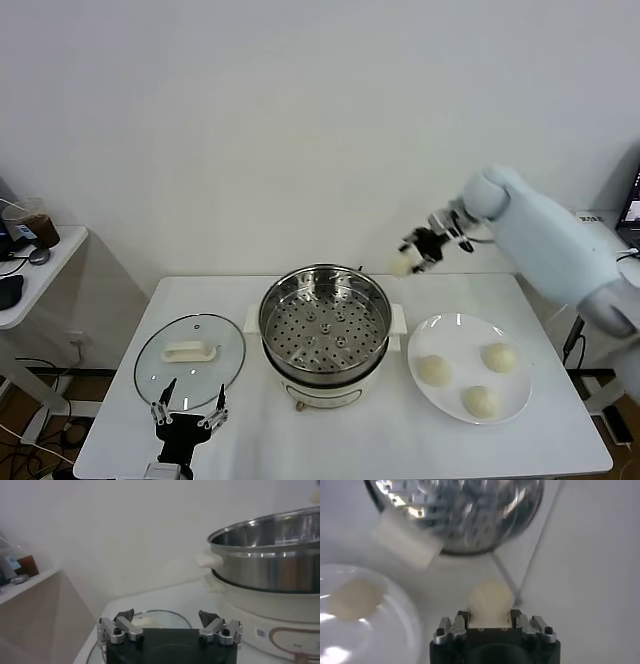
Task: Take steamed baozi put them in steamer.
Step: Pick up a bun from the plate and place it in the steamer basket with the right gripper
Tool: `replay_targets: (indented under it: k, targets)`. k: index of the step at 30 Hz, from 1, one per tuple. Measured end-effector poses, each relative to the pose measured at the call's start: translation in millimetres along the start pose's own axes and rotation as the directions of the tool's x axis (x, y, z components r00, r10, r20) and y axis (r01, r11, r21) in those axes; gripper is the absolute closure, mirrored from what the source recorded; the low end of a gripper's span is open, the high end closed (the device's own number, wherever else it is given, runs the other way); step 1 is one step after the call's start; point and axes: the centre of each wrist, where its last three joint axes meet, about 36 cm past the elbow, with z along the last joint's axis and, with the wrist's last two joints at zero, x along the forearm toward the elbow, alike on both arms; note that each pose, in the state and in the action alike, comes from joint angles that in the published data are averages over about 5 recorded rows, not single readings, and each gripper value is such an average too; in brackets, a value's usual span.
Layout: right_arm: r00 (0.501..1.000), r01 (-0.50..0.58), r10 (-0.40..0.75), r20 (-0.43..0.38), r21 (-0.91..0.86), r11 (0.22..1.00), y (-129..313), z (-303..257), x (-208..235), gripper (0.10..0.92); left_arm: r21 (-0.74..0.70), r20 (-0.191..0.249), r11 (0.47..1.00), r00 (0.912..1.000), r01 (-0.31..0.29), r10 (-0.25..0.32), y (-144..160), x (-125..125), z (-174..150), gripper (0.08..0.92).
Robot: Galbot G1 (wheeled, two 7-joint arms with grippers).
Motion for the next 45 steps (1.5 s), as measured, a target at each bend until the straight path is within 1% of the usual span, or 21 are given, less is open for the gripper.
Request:
replay_targets:
  k: [4, 9, 18, 24, 29, 41, 43, 45]
  targets:
    - [0.999, 0.029, -0.033, 0.022, 0.176, 0.984, -33, -28, -9, 0.521, 0.007, -0.003, 1.000, 1.0000, 0.005, -0.005, -1, 0, 0, 0.177]
    - [0.996, 0.073, -0.087, 0.027, 0.337, 0.939, -58, -59, -27, 0.522, 0.016, -0.004, 1.000, 0.9998, 0.019, -0.019, 0, -1, 0, 0.177]
    - [0.985, 0.159, -0.172, -0.023, 0.505, 0.848, -79, -97, -67, 0.521, 0.022, 0.003, 0.999, 0.9997, 0.025, -0.025, -1, 2, -3, 0.177]
    - [0.977, 0.199, -0.204, -0.053, 0.555, 0.808, -81, -109, -91, 0.522, 0.026, 0.005, 0.999, 0.9996, 0.028, -0.028, 0, 3, -5, 0.177]
    - [0.974, 0.216, -0.219, -0.064, 0.566, 0.795, -79, -112, -109, 0.521, 0.028, 0.002, 0.999, 0.9997, 0.026, -0.026, -1, 4, -4, 0.177]
    - [0.968, 0.234, -0.246, -0.051, 0.543, 0.806, -64, -102, -140, 0.513, 0.029, 0.001, 0.999, 0.9995, 0.031, -0.031, -1, 2, -4, 0.177]
    - [0.968, 0.231, -0.245, -0.045, 0.537, 0.811, -61, -101, -144, 0.507, 0.029, 0.000, 0.999, 0.9995, 0.030, -0.030, -1, 2, -3, 0.177]
    - [0.970, 0.225, -0.241, -0.040, 0.533, 0.816, -59, -100, -147, 0.480, 0.030, 0.000, 0.999, 0.9995, 0.030, -0.030, -1, 2, -3, 0.177]
